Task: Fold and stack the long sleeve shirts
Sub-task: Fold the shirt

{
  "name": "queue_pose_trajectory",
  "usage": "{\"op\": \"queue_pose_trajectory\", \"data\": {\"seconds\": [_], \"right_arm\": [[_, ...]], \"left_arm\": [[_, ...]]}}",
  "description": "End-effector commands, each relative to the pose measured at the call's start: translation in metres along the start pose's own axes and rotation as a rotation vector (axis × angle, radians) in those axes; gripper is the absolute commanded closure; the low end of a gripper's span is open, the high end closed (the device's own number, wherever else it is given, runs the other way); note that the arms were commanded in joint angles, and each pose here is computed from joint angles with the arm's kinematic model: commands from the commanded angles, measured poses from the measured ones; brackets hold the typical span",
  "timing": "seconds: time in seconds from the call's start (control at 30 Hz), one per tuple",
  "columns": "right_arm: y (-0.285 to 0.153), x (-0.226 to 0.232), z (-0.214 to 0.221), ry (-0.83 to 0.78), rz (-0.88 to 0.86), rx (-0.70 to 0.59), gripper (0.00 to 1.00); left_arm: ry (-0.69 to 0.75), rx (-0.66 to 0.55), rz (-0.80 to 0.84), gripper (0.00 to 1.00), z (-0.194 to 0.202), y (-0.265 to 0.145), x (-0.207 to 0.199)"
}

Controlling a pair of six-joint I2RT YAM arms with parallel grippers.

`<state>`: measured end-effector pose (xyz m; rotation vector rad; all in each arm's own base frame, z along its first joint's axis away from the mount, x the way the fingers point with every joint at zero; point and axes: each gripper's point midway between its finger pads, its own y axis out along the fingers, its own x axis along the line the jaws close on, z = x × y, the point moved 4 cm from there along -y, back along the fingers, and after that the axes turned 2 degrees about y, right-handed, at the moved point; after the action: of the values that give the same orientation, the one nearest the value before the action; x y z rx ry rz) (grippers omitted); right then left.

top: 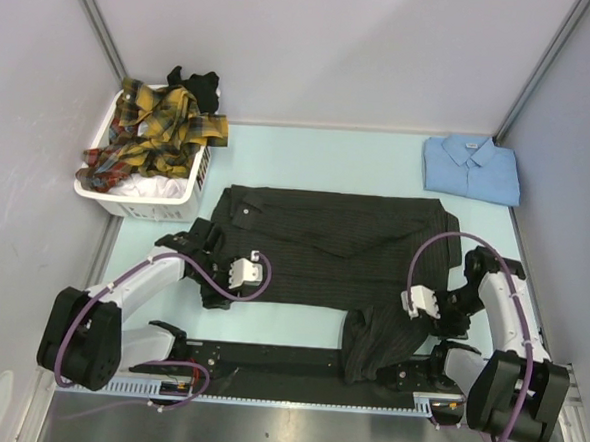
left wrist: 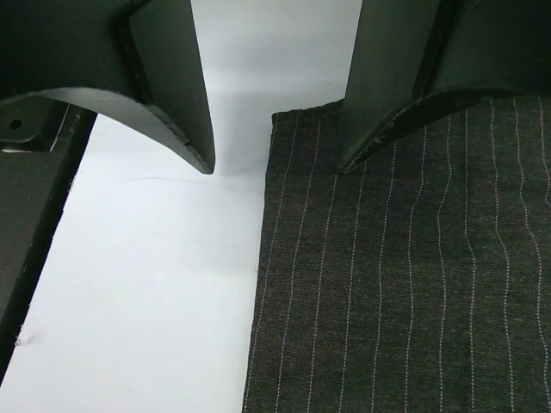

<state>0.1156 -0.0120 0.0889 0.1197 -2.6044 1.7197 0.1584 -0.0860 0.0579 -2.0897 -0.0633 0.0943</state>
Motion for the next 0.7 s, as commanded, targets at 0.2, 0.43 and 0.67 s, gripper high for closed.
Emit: {"op": "queue_pose_trajectory", "data": {"seconds": [0.2,0.43,0.67], "right_arm": [[0.014,0.019,-0.027,-0.217,-0.100,-0.063,0.47],[0.028,0.021,-0.036,-0.322,-0.140,-0.060,0.55],[0.023,0.021,-0.040,-0.295,-0.091,-0.053,0.93]], "left_arm": [[-0.019,-0.021,-0.045,0.35,0.001,0.003,-0.003],[-0.043,-0.019,-0.071,0.35,0.001,0.004,0.002],[-0.029,-0.026,-0.088,0.37,0.001,0.000,-0.001]]}}
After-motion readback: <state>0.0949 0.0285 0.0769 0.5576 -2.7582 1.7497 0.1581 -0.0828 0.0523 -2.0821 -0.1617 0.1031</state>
